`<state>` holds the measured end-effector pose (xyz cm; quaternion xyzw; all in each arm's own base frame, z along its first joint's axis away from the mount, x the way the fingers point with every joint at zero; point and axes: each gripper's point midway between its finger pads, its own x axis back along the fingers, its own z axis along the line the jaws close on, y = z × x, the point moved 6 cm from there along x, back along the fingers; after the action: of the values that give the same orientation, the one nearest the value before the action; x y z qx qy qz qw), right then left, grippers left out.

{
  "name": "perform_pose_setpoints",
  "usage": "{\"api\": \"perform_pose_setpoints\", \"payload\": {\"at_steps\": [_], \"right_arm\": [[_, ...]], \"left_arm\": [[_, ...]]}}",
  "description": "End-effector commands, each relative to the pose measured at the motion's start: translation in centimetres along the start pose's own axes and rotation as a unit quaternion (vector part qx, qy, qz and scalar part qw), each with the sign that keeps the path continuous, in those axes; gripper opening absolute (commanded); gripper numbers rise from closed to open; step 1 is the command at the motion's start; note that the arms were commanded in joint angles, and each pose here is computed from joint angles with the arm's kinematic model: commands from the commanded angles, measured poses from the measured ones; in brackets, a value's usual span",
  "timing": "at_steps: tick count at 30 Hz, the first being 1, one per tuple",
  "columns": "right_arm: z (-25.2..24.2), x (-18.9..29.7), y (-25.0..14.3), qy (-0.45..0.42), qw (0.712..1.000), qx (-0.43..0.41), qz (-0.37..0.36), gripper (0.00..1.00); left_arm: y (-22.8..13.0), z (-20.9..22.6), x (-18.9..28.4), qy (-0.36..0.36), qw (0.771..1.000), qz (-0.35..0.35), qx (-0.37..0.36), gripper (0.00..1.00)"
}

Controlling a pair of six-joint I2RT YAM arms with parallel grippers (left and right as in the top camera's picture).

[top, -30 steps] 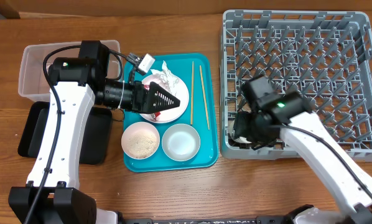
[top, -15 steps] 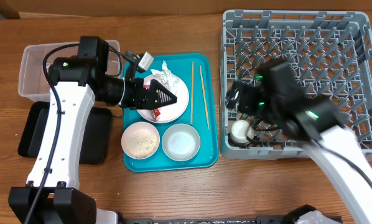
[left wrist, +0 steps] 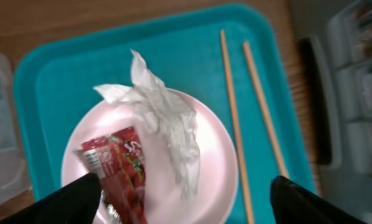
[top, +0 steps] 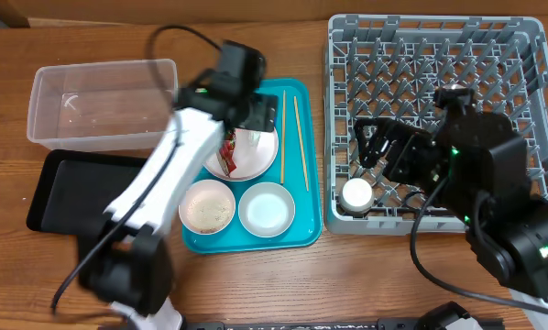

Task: Sort waste into correct bins and load items into the dishwasher
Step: 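Grasp the white tissue from the plate with the left gripper, then drop the tissue into the clear plastic bin with the left gripper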

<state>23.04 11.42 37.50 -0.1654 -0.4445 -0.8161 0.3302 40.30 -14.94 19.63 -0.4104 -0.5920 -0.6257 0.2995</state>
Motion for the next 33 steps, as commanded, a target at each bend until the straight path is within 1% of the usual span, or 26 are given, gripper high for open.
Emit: {"api": "perform_pose_setpoints", "payload": {"at_steps": [1,2,3,5,7,9,10,11,12,13,16,19,21,22,24,26,28,29,32,33], "right_arm": [[0.5,-0.6,-0.4,0.017,0.999,0.003,0.027,1.0],[0.4,-0.9,-0.6,0.013,0.999,0.003,0.032,1.0],[0.3,-1.2,-0.7,0.008,0.999,0.002,0.038,1.0],[0.3,-1.7,-1.0,0.01,0.999,0.002,0.053,1.0],[0.6,-1.9,-1.3,0.023,0.997,0.0,0.07,1.0],[0.7,-1.9,-1.3,0.025,0.997,0.0,0.071,1.0],[0.7,-1.9,-1.3,0.025,0.997,0.0,0.071,1.0],[0.7,-1.8,-1.3,0.025,0.997,0.001,0.07,1.0],[0.7,-1.8,-1.3,0.026,0.997,0.001,0.069,1.0],[0.7,-1.8,-1.3,0.026,0.997,0.001,0.07,1.0],[0.7,-1.8,-1.3,0.026,0.997,0.001,0.07,1.0],[0.7,-1.8,-1.3,0.025,0.997,0.0,0.07,1.0],[0.7,-1.7,-1.3,0.026,0.997,0.001,0.069,1.0],[0.7,-1.6,-1.3,0.026,0.997,0.001,0.069,1.0],[0.7,-1.5,-1.3,0.027,0.997,0.003,0.068,1.0],[0.7,-1.5,-1.3,0.028,0.997,0.01,0.067,1.0],[0.7,-1.5,-1.3,0.028,0.997,0.012,0.067,1.0],[0.7,-1.5,-1.3,0.028,0.997,0.012,0.067,1.0],[0.7,-1.5,-1.3,0.028,0.997,0.012,0.067,1.0],[0.7,-1.5,-1.3,0.028,0.997,0.012,0.067,1.0]], "left_arm": [[-1.2,0.5,-5.6,0.037,0.998,0.042,0.008,0.68],[-1.5,0.3,-6.5,0.03,0.998,0.05,0.015,0.62],[-1.9,0.3,-7.7,0.031,0.997,0.058,0.032,0.6],[-2.3,0.6,-9.1,0.035,0.996,0.067,0.047,0.58],[-3.0,0.8,-10.6,0.039,0.995,0.081,0.05,0.57],[-3.5,0.8,-11.3,0.036,0.994,0.093,0.047,0.52],[-3.6,0.7,-11.4,0.032,0.994,0.095,0.044,0.47],[-3.5,0.6,-11.4,0.026,0.995,0.094,0.038,0.31],[-2.9,0.7,-10.8,0.025,0.995,0.089,0.04,0.05],[-2.1,0.7,-9.9,0.021,0.995,0.084,0.043,0.04],[0.7,1.3,-6.3,0.014,0.996,0.066,0.055,0.04],[3.5,2.9,-0.6,0.019,0.996,0.039,0.072,0.04],[4.9,5.2,3.4,0.038,0.995,0.012,0.093,0.04],[5.1,6.1,4.4,0.044,0.994,0.005,0.102,0.04],[5.1,9.3,6.8,0.065,0.989,-0.011,0.134,0.04],[4.6,12.1,7.4,0.082,0.982,-0.005,0.172,0.04],[3.7,14.2,6.8,0.096,0.974,0.013,0.203,0.04],[2.8,15.5,5.9,0.107,0.97,0.029,0.218,0.04],[1.9,18.0,3.5,0.133,0.961,0.042,0.24,0.04],[1.8,18.6,2.7,0.129,0.959,0.048,0.247,0.17]]}}
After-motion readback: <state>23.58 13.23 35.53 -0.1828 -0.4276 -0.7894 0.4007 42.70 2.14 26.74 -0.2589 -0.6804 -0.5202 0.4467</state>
